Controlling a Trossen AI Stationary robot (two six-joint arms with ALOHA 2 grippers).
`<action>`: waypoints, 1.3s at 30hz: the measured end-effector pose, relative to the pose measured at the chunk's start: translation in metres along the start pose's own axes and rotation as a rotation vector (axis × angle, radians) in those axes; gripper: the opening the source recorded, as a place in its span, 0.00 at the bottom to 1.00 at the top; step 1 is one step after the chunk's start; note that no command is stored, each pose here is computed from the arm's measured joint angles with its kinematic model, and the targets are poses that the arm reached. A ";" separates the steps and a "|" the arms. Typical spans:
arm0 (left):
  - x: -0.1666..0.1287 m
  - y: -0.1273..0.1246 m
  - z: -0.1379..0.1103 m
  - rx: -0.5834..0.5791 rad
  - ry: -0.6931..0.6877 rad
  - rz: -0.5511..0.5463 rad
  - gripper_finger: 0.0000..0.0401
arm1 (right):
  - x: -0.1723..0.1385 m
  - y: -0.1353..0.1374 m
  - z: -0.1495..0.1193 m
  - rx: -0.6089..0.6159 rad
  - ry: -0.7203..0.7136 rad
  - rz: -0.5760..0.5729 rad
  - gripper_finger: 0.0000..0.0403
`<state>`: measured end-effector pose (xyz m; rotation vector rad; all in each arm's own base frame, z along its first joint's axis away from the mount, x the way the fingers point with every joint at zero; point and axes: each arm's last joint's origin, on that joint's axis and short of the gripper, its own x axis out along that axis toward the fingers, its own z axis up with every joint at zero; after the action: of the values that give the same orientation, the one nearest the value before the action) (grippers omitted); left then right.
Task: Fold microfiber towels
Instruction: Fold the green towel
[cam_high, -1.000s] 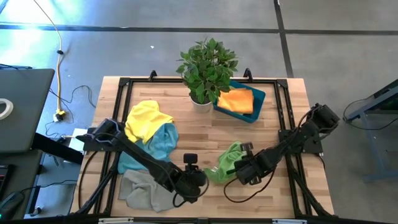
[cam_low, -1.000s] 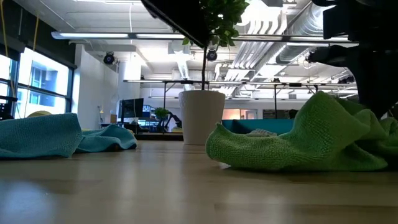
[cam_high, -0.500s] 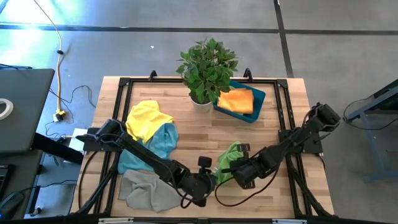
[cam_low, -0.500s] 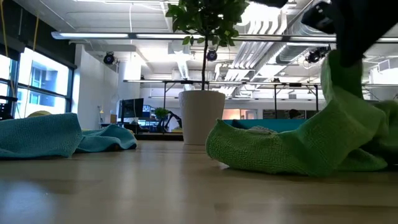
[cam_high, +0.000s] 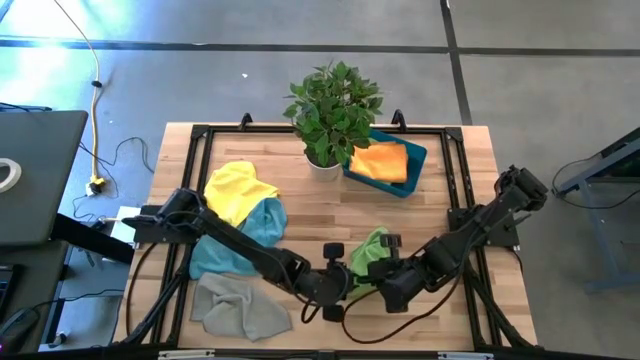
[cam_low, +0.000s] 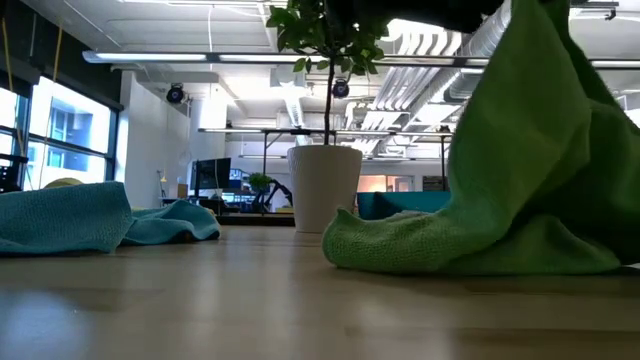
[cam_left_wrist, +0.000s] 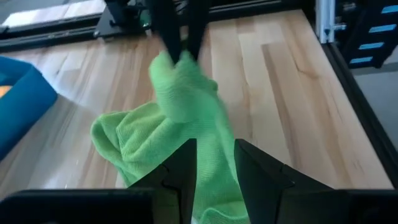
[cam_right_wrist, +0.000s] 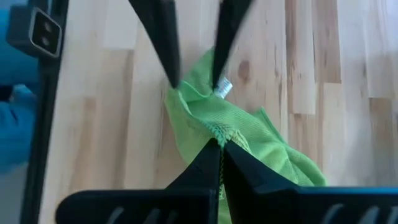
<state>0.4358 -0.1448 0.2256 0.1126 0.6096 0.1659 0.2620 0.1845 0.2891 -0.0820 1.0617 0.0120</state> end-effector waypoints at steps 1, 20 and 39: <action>0.001 0.002 0.000 -0.005 0.001 -0.009 0.25 | -0.001 0.000 0.001 0.012 -0.004 0.003 0.00; 0.031 0.002 -0.019 0.005 0.085 -0.141 0.25 | -0.009 -0.001 0.005 0.049 -0.005 -0.002 0.00; 0.039 -0.004 -0.053 0.081 0.353 -0.313 0.25 | -0.020 -0.010 -0.004 0.035 0.044 -0.050 0.00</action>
<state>0.4371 -0.1389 0.1595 0.0651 0.9769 -0.1467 0.2490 0.1747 0.3053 -0.0773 1.1032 -0.0534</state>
